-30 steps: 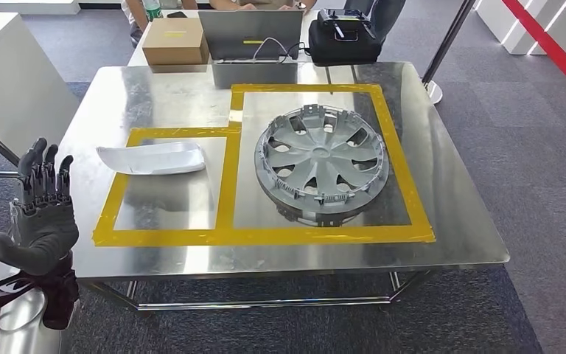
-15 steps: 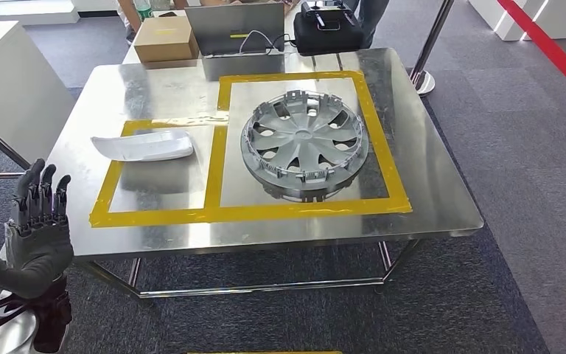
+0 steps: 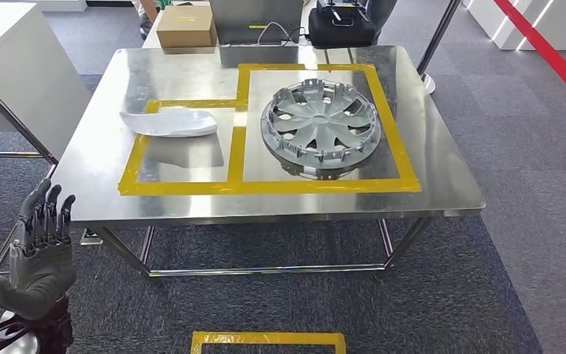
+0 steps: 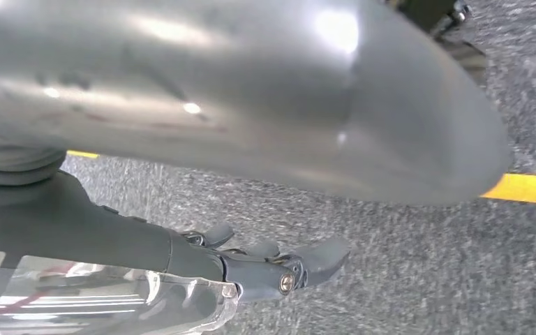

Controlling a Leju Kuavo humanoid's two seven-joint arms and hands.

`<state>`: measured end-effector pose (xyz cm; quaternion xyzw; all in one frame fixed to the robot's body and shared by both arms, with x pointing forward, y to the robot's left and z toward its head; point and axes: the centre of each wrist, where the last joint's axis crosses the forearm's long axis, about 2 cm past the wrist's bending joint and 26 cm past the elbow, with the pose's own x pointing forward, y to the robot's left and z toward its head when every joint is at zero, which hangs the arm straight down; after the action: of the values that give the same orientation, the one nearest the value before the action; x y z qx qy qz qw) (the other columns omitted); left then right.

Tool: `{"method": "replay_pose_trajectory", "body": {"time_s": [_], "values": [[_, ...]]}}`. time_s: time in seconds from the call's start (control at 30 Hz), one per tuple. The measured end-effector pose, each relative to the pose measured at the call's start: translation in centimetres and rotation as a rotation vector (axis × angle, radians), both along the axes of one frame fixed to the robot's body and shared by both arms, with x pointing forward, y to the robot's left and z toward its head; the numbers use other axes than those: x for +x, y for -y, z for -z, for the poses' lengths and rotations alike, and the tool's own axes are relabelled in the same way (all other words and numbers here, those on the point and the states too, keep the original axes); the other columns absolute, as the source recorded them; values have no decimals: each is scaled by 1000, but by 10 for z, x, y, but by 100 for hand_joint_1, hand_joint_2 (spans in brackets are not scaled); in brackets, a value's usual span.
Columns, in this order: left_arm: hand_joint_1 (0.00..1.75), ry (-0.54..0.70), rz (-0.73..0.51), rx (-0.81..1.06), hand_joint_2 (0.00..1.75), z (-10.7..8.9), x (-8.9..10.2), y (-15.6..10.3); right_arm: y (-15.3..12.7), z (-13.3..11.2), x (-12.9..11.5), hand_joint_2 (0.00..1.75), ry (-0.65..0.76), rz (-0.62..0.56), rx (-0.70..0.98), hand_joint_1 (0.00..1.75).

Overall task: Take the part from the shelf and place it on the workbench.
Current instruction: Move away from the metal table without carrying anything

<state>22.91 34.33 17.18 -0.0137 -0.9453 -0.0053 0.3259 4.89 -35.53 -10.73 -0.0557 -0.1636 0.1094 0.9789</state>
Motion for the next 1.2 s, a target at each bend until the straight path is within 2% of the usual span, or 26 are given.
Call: {"method": "replay_pose_trajectory", "body": {"time_s": [0.33, 0.47, 0.73, 0.83, 0.9, 0.97, 1.0, 1.07, 1.13, 1.2], "values": [[0, 4, -13, -8, 0, -1, -10, 1, 5, -1, 5, 0, 16, -8, -10, 0], [0, -5, -18, -13, 0, 1, -20, -2, 5, -1, 6, 0, 24, -18, -9, 0], [0, -62, -34, -30, 0, 14, -38, 1, 4, -1, 8, 0, 10, -30, -5, 0], [0, -129, -55, 6, 0, 28, -46, 3, 2, -1, 9, 0, 9, -32, -3, 0], [0, -220, -49, 42, 0, 47, -54, 7, 0, -1, 7, 0, 3, -31, 0, 0], [0, -351, -23, 79, 0, 76, -60, 11, -2, 0, 5, 0, -2, -29, 4, 0], [0, -441, -13, 97, 0, 98, -64, 14, -3, 0, 4, 0, -3, -27, 6, 0], [0, -681, -8, 114, 0, 153, -76, 22, -6, 0, 4, 0, -3, -29, 11, 0], [0, -946, -29, 98, 0, 205, -99, 31, -10, 1, 4, 0, -3, -35, 18, 0], [0, -1200, -61, 66, 0, 239, -123, 38, -13, 1, 5, 0, 0, -43, 26, 0]]}}
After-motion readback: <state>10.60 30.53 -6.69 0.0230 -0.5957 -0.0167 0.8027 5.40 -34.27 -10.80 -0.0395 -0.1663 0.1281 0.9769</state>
